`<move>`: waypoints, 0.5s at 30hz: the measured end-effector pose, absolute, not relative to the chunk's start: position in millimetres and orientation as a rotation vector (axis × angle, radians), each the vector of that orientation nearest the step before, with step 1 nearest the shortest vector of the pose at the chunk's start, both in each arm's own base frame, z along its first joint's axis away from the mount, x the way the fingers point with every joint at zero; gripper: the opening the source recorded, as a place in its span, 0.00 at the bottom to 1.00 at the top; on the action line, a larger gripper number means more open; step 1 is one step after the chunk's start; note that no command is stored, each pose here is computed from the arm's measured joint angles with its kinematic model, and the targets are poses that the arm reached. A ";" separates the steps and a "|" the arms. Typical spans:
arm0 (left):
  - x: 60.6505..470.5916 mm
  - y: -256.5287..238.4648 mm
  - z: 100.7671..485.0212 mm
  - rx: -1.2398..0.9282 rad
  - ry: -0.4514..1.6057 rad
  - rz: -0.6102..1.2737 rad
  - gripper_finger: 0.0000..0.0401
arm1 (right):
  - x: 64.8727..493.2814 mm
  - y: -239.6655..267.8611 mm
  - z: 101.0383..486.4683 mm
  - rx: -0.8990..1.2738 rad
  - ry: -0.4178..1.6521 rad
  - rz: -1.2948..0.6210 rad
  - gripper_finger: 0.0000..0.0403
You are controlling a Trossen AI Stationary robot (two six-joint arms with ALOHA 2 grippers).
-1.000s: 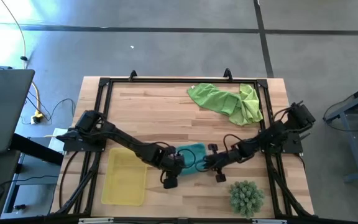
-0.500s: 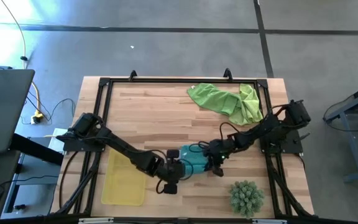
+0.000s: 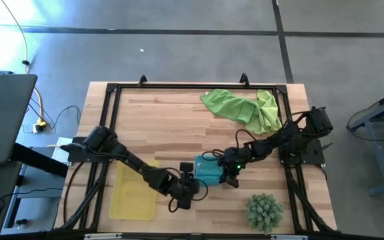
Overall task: Roll microfiber towels into tight, uniform cylinder then place into a basket
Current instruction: Roll the blue microfiber towel
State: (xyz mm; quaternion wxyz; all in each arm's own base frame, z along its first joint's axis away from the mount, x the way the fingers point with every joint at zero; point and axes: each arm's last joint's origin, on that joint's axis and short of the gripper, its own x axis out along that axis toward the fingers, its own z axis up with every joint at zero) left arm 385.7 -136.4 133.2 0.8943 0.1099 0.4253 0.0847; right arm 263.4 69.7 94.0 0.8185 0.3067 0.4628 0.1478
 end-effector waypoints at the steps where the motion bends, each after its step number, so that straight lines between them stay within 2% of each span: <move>1: 386.1 -135.6 131.9 0.227 0.885 0.179 0.34 | 263.4 69.7 94.1 0.654 0.986 0.315 0.00; 9: 391.3 -125.0 115.8 0.190 0.928 0.190 0.34 | 263.8 69.7 94.3 0.654 0.981 0.312 0.00; 15: 395.1 -113.3 117.9 -0.012 0.941 0.209 0.31 | 263.9 69.6 94.5 0.643 0.976 0.314 0.00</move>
